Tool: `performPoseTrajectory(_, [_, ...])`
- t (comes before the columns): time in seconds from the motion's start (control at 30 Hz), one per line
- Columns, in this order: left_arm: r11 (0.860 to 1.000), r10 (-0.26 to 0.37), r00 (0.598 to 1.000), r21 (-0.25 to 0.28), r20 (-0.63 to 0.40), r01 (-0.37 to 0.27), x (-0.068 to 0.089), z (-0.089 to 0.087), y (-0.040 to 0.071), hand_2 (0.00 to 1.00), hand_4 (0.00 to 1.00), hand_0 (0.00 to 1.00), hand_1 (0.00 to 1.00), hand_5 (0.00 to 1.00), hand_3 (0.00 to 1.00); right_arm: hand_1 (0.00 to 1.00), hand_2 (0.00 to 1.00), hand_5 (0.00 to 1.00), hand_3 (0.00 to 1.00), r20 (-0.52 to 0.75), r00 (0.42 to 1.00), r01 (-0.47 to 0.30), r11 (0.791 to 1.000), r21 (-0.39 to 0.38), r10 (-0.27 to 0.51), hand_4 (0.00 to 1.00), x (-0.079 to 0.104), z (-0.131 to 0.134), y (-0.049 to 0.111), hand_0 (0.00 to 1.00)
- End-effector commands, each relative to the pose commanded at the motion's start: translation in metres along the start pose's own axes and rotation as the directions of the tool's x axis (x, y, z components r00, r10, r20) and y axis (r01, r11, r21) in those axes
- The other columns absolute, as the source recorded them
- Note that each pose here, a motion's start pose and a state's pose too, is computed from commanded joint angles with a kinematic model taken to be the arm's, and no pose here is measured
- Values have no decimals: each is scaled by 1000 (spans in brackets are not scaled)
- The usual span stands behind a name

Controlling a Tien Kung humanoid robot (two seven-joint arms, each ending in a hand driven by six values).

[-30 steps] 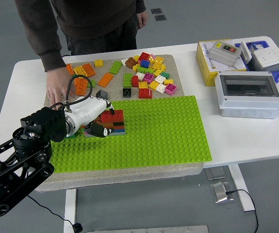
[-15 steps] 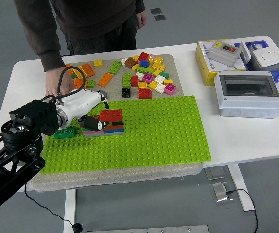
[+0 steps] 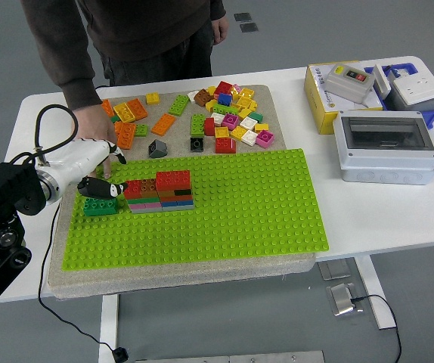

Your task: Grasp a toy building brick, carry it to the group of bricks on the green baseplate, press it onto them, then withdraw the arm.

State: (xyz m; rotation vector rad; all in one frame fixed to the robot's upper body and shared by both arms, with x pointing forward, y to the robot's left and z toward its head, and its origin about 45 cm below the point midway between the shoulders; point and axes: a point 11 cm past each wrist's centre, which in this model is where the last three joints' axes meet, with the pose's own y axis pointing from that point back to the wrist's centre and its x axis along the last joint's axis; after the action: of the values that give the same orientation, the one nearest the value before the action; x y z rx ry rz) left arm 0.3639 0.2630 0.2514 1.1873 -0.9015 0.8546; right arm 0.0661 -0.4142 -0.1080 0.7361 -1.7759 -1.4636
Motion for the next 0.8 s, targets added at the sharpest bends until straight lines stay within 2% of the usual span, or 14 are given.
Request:
performPoseTrajectory(0.1, [1000,27,997,13,-72,-26,-6,-13,2,901,705,956,930,387,696,589,681,998,776,-3,1000,2,1000,-3,-2,638,-1,2,0,630])
performPoseTrajectory(0.23, [996,84,975,-6,-205,-87,-14,-20,5,892,682,954,919,405,702,590,696,998,775,-5,1000,5,1000,-9,-5,637,-2,6,-1,627])
performPoseTrajectory(0.33, [989,135,931,-10,-338,-147,-24,-27,7,867,659,947,899,418,701,590,709,998,775,-4,1000,8,1000,-18,-8,634,-4,11,-2,626])
performPoseTrajectory(0.47, [975,204,869,10,-451,-223,-30,-43,11,867,659,947,899,418,701,590,709,998,775,0,1000,12,1000,-28,-12,634,-7,17,-3,626])
performPoseTrajectory(0.5, [968,229,849,22,-476,-249,-30,-50,12,867,659,947,899,418,701,590,709,998,775,2,1000,14,999,-32,-14,634,-8,20,-4,626])
performPoseTrajectory(0.53, [959,260,830,32,-494,-281,-28,-56,14,789,614,872,818,427,681,590,726,998,774,3,1000,16,999,-36,-16,626,-9,21,-4,623])
performPoseTrajectory(0.6, [937,318,791,47,-523,-345,-22,-67,19,789,614,872,818,427,681,590,726,998,774,4,1000,19,999,-42,-19,626,-11,24,-4,623])
performPoseTrajectory(0.67, [910,375,754,59,-539,-410,-14,-75,24,789,614,872,818,427,681,590,726,998,774,5,1000,22,999,-47,-22,626,-13,26,-4,623])
performPoseTrajectory(0.73, [888,409,729,55,-548,-457,-8,-80,29,761,600,857,800,411,674,590,731,998,774,3,1000,25,998,-49,-25,628,-14,27,-4,619])
performPoseTrajectory(0.8, [875,422,718,42,-553,-482,-6,-80,30,761,600,857,800,411,674,590,731,998,774,0,1000,26,998,-51,-26,628,-15,27,-4,619])
